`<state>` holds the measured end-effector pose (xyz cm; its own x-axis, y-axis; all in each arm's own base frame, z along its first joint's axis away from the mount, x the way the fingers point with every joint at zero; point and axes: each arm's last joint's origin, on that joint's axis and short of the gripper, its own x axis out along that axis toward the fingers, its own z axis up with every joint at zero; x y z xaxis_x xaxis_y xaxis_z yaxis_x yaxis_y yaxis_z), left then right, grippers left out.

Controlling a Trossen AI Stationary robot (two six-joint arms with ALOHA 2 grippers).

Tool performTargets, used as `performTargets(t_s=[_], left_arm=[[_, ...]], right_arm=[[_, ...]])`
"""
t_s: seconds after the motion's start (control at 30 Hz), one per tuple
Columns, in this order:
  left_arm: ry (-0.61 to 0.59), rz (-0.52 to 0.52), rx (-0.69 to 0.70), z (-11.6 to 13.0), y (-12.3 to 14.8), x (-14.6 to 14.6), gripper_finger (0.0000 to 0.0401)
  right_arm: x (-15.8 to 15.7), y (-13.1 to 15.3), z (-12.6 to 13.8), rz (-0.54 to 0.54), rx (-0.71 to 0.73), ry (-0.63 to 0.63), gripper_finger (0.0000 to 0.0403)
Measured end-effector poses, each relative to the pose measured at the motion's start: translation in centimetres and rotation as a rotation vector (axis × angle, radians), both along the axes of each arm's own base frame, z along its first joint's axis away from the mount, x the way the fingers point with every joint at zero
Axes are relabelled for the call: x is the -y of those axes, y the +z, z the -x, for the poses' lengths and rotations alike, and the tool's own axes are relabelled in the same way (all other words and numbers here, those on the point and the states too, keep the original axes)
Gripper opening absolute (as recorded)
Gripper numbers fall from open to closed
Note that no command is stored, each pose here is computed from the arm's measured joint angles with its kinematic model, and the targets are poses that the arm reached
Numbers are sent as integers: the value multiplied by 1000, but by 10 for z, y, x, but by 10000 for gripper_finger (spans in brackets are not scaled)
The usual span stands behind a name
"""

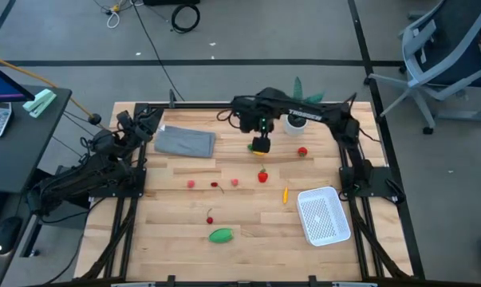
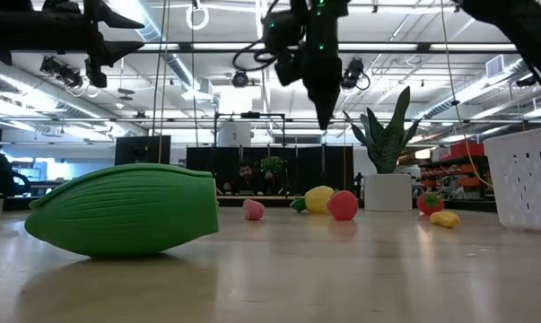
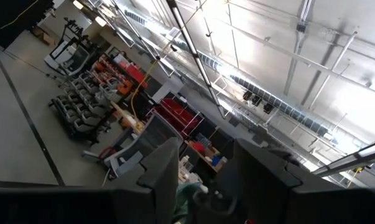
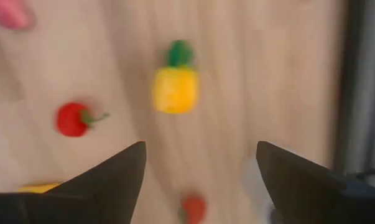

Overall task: Pick and placing Produce into tupperware
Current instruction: Put the pineapple into the white bin

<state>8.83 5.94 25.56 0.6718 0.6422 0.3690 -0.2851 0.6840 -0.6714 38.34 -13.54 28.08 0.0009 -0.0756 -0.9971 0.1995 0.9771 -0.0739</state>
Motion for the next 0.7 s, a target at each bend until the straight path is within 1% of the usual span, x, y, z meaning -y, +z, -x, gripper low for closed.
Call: performTargets(t_s=[0.07, 0.23, 0.47, 0.7], left_arm=[[0, 0, 0, 0, 0, 0, 162], [0, 0, 0, 0, 0, 0, 162], [0, 0, 0, 0, 0, 0, 162], [0, 3, -4, 0, 0, 0, 162]], right_arm=[[-1, -8, -4, -26, -13, 11, 310], [2, -27, -13, -38, -43, 44, 304], [6, -51, -24, -46, -57, 45, 305], [8, -70, -30, -61, -96, 45, 305]])
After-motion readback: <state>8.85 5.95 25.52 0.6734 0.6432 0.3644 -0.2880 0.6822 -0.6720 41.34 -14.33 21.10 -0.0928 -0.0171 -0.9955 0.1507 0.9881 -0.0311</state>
